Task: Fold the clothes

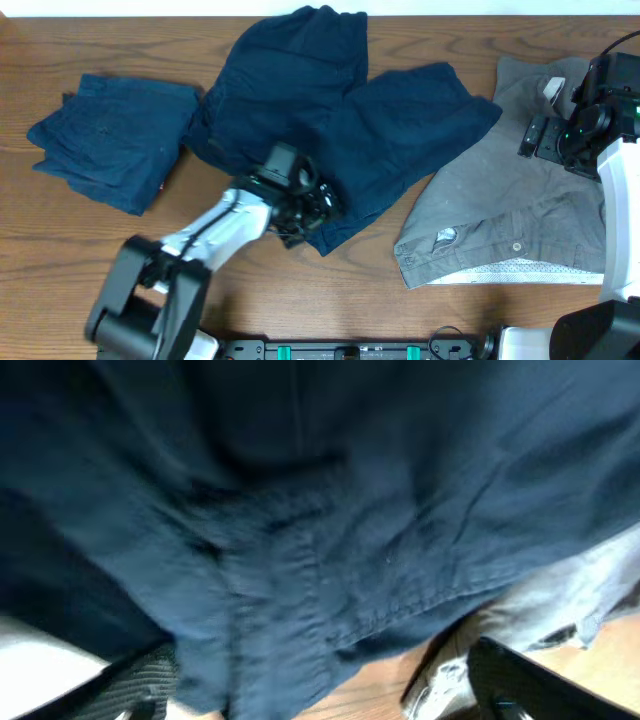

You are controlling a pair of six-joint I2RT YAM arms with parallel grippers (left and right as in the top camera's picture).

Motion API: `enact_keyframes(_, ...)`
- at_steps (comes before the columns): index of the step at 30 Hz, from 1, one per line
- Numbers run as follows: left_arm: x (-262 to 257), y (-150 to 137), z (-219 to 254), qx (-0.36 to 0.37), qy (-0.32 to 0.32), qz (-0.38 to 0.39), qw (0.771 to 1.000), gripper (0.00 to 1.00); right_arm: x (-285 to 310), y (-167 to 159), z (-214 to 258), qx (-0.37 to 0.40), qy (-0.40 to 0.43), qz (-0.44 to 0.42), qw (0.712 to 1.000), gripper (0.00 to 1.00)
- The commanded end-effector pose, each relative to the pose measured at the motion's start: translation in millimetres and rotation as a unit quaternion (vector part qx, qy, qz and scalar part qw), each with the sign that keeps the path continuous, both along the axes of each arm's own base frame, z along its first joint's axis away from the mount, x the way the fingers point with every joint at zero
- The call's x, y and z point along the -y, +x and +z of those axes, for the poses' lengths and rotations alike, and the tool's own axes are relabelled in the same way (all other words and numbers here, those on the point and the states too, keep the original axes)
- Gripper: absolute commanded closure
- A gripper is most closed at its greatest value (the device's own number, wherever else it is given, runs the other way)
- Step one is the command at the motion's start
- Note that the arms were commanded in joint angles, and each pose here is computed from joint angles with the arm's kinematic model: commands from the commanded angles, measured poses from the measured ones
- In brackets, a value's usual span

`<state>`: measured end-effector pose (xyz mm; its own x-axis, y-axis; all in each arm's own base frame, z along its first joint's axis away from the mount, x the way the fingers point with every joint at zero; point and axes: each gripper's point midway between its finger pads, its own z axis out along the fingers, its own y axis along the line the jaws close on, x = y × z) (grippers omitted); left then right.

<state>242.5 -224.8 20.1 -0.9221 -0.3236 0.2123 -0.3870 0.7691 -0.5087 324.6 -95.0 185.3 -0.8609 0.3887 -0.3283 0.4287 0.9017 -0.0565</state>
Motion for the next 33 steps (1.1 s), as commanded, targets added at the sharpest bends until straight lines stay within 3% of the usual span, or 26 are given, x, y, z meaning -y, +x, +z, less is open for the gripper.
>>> enact_keyframes(1,7.7,-16.7,-19.1,-0.044,0.02,0.013,0.999,0.42,1.7,0.5,6.6,0.009,-0.002,0.004,1.0,0.01)
enact_keyframes(3,8.5,-22.4,-24.8,-0.051,0.026,0.003,0.998,0.86,1.6,0.5,6.6,0.009,-0.002,0.004,1.0,0.01)
enact_keyframes(4,7.1,-24.7,-25.6,-0.054,0.029,-0.002,0.998,0.94,1.7,0.5,6.6,0.009,-0.002,0.004,1.0,0.01)
enact_keyframes(9,-30.6,-41.6,-19.1,-0.083,0.059,-0.03,0.994,0.94,-0.1,-0.7,4.3,0.002,-0.001,0.019,1.0,0.04)
enact_keyframes(12,-85.1,-50.6,-10.8,-0.101,0.124,-0.02,0.987,0.94,-7.4,-1.0,-1.9,-0.01,0.016,0.043,0.999,0.11)
enact_keyframes(16,-166.4,-47.6,4.5,-0.099,0.214,0.054,0.97,0.94,-28.6,-1.6,-20.2,-0.034,0.074,0.086,0.993,0.36)
enact_keyframes(22,-216.9,-30.6,22.4,-0.07,0.199,0.17,0.963,0.94,-52.3,6.0,-71.0,-0.072,0.135,0.112,0.982,0.9)
enact_keyframes(32,-202.9,-30.9,25.8,-0.074,0.162,0.166,0.97,0.94,-63.6,27.4,-175.3,-0.135,0.154,0.127,0.971,0.93)
enact_keyframes(33,-200.5,-31.2,25.8,-0.073,0.163,0.16,0.971,0.94,-62.6,25.7,-183.9,-0.146,0.154,0.124,0.969,0.98)
